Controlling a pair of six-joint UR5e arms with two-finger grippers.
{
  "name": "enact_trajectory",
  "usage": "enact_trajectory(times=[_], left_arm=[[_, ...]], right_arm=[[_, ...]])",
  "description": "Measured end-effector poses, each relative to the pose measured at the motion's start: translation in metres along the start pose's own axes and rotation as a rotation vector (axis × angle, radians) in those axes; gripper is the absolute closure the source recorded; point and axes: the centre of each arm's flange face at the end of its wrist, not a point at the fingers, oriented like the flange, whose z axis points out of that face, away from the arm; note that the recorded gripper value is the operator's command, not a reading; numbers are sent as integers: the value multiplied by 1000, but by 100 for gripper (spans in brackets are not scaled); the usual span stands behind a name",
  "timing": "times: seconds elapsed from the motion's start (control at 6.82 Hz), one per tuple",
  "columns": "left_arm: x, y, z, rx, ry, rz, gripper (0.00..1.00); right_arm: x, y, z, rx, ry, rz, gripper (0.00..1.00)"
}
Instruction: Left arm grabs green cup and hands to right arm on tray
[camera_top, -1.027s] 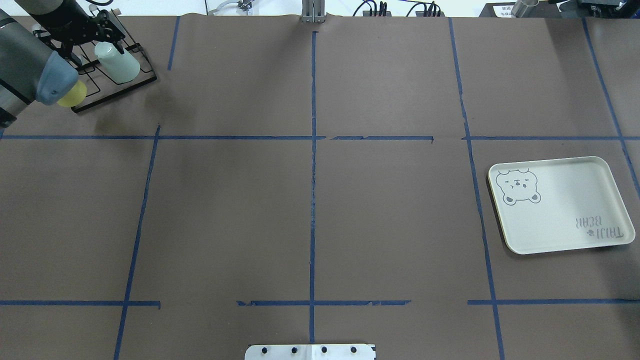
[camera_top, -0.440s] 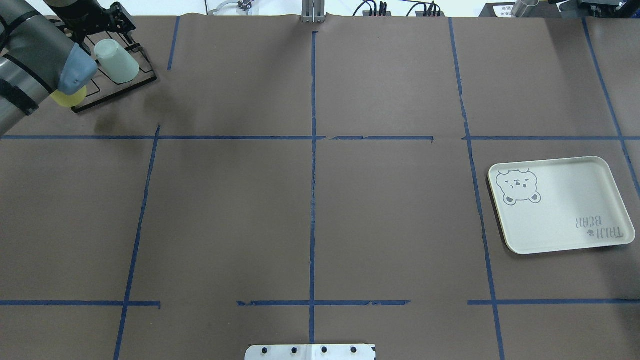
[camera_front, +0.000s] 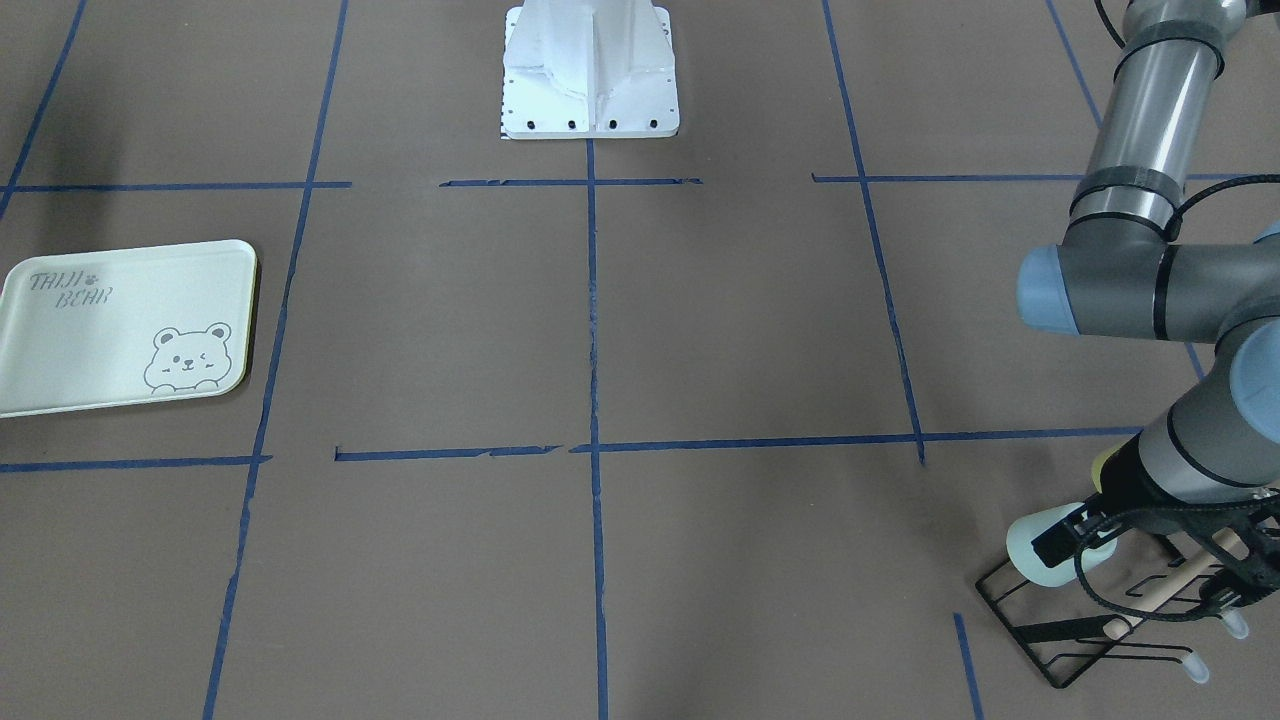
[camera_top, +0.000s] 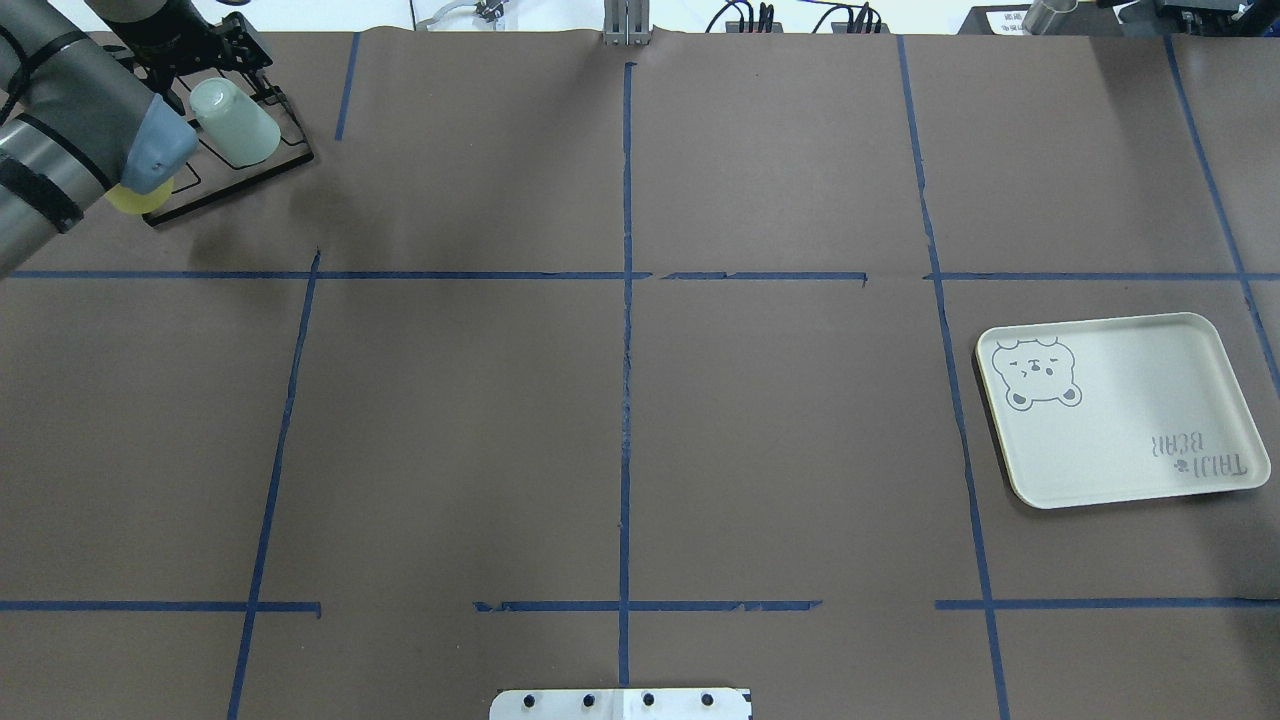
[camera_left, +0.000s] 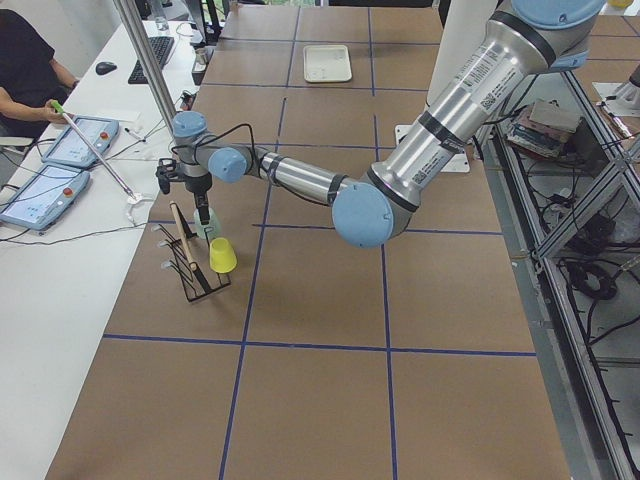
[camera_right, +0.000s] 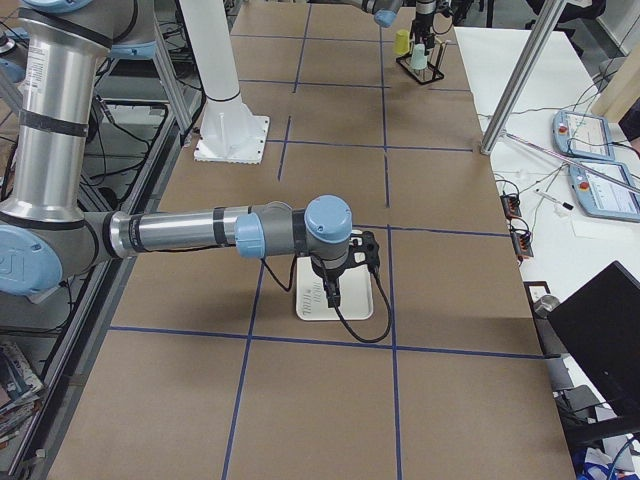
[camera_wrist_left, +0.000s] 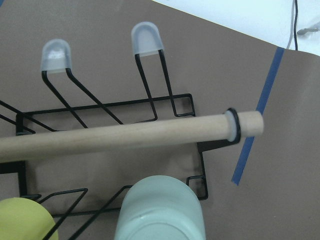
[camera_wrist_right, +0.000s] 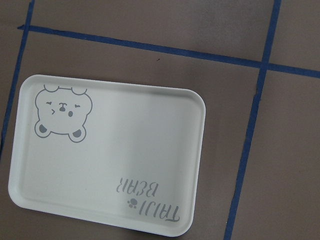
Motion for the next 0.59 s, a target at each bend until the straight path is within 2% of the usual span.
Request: enact_trajectory(times=[0.15, 0.29, 0.44, 0.59], left_arm=[[-1, 1, 8, 1, -3, 7, 4], [-1, 2, 16, 6, -3, 15, 15], [-2, 3, 21, 9, -4, 20, 46], [-3, 3, 24, 10, -6, 22, 83]], right_arm=[[0, 0, 0, 0, 0, 0, 0], [0, 0, 0, -1, 0, 0, 0], [0, 0, 1, -2, -1, 1, 0], [-1, 0, 1, -3, -2, 0, 0]])
